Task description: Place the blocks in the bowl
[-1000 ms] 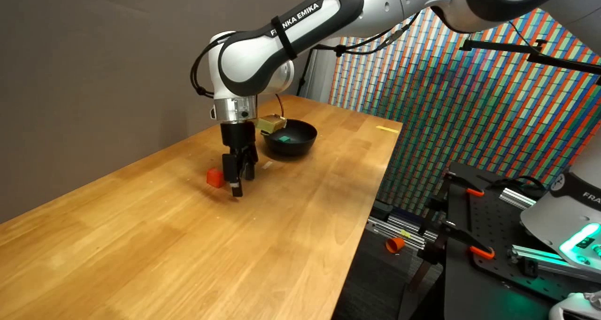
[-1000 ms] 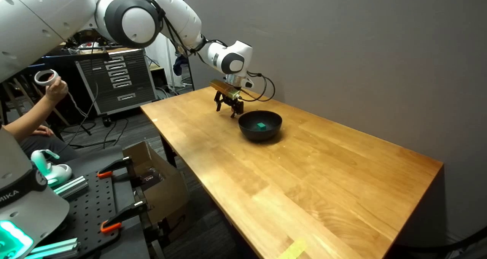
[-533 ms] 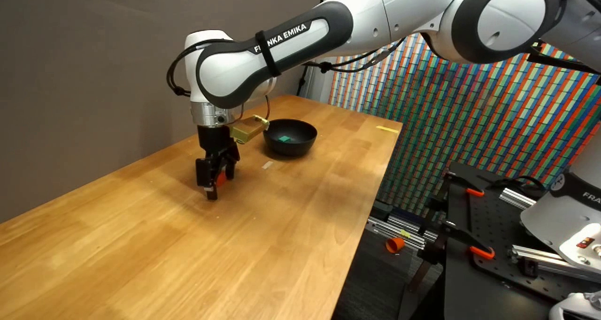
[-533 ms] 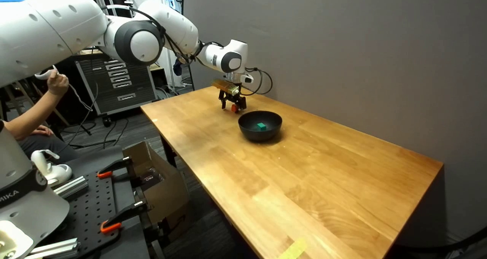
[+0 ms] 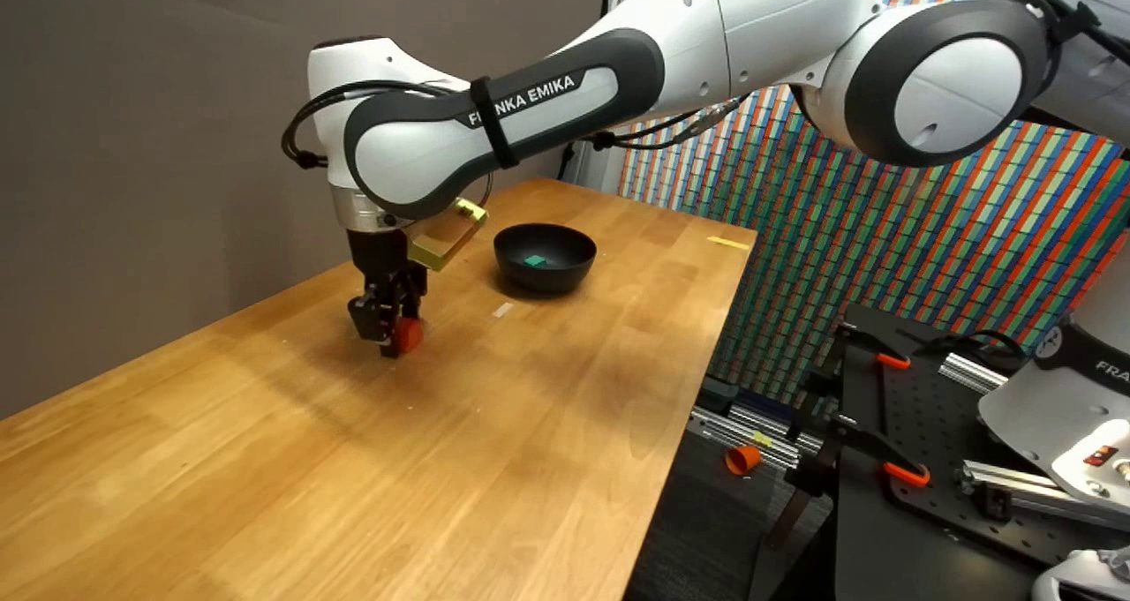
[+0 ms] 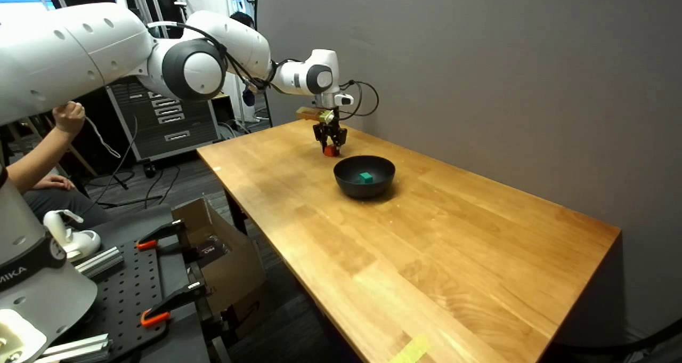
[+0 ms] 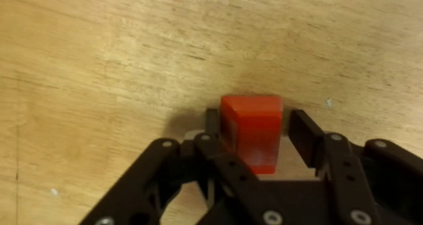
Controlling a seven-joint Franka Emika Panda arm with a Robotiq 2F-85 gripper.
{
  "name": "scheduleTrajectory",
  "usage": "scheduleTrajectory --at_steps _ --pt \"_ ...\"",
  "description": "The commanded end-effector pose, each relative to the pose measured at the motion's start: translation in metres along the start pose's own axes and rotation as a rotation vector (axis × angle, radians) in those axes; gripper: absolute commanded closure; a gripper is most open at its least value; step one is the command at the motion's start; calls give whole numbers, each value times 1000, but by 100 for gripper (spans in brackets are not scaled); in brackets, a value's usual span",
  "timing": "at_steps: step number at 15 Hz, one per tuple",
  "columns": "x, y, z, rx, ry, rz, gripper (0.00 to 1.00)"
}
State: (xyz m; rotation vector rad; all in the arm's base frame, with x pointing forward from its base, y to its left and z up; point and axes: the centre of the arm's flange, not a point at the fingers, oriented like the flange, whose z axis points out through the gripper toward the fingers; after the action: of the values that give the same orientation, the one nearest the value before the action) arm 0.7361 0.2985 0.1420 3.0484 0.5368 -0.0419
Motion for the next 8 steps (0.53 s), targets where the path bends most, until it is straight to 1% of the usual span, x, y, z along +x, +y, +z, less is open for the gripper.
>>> scheduleTrajectory --at_steps 1,2,6,7,8 --pt "34 1 -4 -88 1 15 73" --pt "29 3 -6 -107 -4 21 80" --pt "-3 27 -24 -199 -52 70 80" --pt "-14 38 -34 -234 -58 102 80" --pt "-18 48 -39 -279 -61 132 80"
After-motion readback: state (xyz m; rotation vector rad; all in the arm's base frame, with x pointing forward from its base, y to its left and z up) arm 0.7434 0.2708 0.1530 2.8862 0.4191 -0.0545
